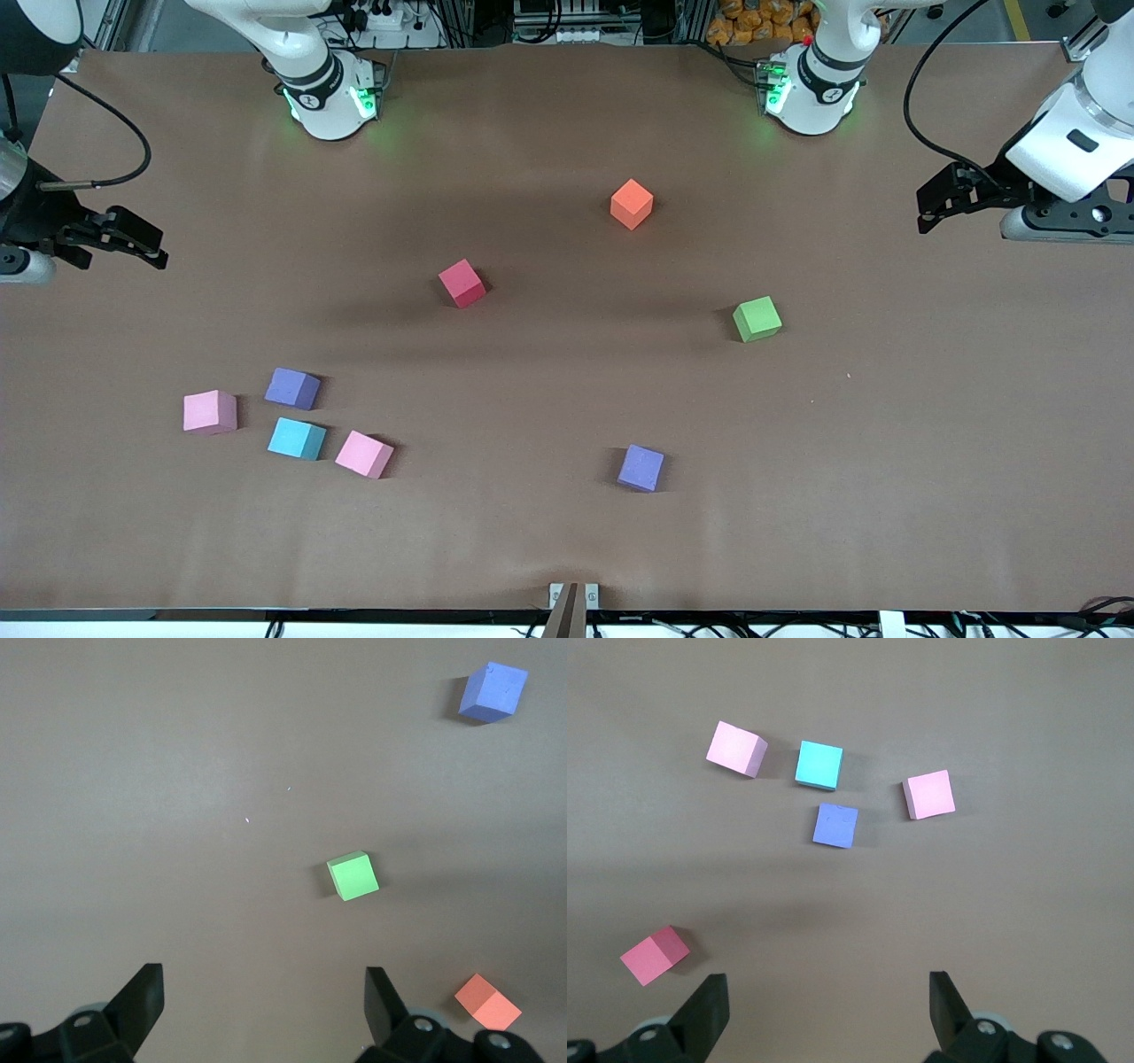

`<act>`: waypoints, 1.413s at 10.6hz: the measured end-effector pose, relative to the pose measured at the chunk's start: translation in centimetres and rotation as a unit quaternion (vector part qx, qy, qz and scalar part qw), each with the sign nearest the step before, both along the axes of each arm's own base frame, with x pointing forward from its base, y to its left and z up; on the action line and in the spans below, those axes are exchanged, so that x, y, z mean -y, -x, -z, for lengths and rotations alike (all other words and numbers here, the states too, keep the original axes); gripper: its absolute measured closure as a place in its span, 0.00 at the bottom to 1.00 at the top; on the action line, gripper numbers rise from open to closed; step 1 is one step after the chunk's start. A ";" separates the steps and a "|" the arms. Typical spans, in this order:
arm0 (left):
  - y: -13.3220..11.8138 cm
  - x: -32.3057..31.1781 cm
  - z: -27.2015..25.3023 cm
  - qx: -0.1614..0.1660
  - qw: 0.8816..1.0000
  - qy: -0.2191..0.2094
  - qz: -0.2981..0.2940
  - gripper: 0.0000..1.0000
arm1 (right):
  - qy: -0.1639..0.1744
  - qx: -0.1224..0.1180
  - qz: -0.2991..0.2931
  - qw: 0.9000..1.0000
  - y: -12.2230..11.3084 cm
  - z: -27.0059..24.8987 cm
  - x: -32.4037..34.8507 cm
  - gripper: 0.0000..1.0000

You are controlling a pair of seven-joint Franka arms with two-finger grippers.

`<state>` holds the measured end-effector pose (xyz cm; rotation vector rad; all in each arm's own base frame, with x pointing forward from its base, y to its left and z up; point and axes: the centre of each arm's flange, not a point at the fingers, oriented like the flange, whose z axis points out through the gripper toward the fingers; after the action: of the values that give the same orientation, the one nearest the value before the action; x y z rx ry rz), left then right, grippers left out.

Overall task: Arrange blocks into number 1
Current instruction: 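Reach the right gripper to the dark pink cube while the left reaches green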

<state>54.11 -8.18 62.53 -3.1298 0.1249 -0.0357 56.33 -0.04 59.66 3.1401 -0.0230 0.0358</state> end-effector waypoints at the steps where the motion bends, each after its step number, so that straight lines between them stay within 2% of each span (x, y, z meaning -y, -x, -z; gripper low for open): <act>1: 0.0 0.1 0.0 -0.001 1.000 0.000 0.001 0.00 | 0.000 -0.002 0.000 1.000 0.0 0.2 0.0 0.00; 4: -0.2 0.6 0.7 -0.009 1.000 -0.001 0.005 0.00 | -0.003 -0.022 -0.020 1.000 0.2 2.0 -1.7 0.00; 6: -1.3 1.3 3.1 -0.031 0.999 -0.002 0.009 0.00 | -0.004 -0.044 -0.080 0.996 0.9 5.5 -8.0 0.00; 7: -2.0 2.1 5.0 -0.048 0.999 -0.003 0.011 0.00 | -0.003 -0.046 -0.119 0.992 1.8 8.3 -12.5 0.00; 9: -3.6 5.0 9.6 -0.076 0.997 -0.002 0.005 0.00 | 0.001 -0.050 -0.181 0.982 4.4 14.8 -19.9 0.00; 12: -5.5 11.8 18.9 -0.097 0.995 0.003 -0.027 0.00 | -0.001 -0.067 -0.227 0.972 7.9 24.0 -25.4 0.00; 15: -5.5 16.2 27.2 -0.093 0.993 0.008 -0.077 0.00 | -0.012 -0.056 -0.241 0.969 10.4 30.1 -29.0 0.00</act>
<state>59.63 -24.34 35.31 -3.1417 -0.1177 0.2579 45.97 28.96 29.56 3.0779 0.7417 -0.1435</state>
